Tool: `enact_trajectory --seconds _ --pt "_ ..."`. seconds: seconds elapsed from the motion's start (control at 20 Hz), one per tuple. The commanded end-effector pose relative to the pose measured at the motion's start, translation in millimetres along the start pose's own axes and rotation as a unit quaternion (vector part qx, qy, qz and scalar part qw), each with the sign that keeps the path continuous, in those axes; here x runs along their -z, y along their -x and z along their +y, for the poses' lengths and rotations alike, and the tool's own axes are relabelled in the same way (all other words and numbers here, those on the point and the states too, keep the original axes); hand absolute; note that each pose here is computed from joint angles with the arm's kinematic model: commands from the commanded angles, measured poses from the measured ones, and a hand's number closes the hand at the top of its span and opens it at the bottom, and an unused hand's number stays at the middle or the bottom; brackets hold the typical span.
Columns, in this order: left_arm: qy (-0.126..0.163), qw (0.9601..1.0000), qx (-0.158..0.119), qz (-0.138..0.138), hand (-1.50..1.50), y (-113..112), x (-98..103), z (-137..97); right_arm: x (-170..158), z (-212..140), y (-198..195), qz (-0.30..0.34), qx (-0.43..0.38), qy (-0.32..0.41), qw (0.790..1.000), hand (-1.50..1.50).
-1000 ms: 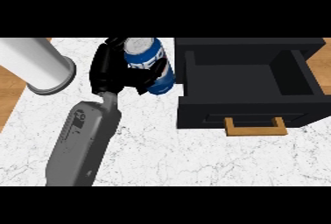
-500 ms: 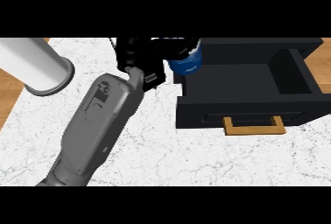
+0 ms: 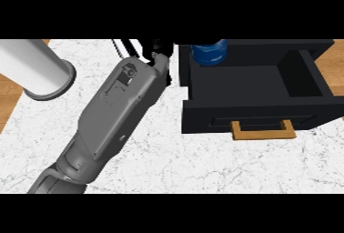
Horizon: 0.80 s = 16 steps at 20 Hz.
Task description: Pick up the can, place it into the drawer and close the drawer
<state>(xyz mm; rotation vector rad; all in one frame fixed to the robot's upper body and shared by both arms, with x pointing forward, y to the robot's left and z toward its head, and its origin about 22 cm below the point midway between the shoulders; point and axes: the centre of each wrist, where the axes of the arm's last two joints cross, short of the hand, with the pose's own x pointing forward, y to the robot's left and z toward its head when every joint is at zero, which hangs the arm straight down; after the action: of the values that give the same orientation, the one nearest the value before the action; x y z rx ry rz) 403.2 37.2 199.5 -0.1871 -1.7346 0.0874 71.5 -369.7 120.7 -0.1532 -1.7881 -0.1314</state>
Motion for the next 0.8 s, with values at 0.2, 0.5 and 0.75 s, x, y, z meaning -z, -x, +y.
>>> enact_trajectory --seconds 0.2,0.5,0.75 --pt "0.004 0.9998 0.006 0.017 1.50 -12.6 21.4 -28.0 9.9 8.2 5.8 -0.001 0.003 -0.007 1.000 -1.50" --pt "-0.004 0.9996 0.024 0.017 1.50 -4.1 13.4 -45.6 -4.0 11.9 -7.2 -0.007 -0.003 0.004 1.000 -1.50" --pt "-0.019 0.9989 0.035 0.026 1.50 15.7 12.0 -44.7 13.1 14.0 0.3 -0.012 -0.001 -0.024 1.000 -1.50"
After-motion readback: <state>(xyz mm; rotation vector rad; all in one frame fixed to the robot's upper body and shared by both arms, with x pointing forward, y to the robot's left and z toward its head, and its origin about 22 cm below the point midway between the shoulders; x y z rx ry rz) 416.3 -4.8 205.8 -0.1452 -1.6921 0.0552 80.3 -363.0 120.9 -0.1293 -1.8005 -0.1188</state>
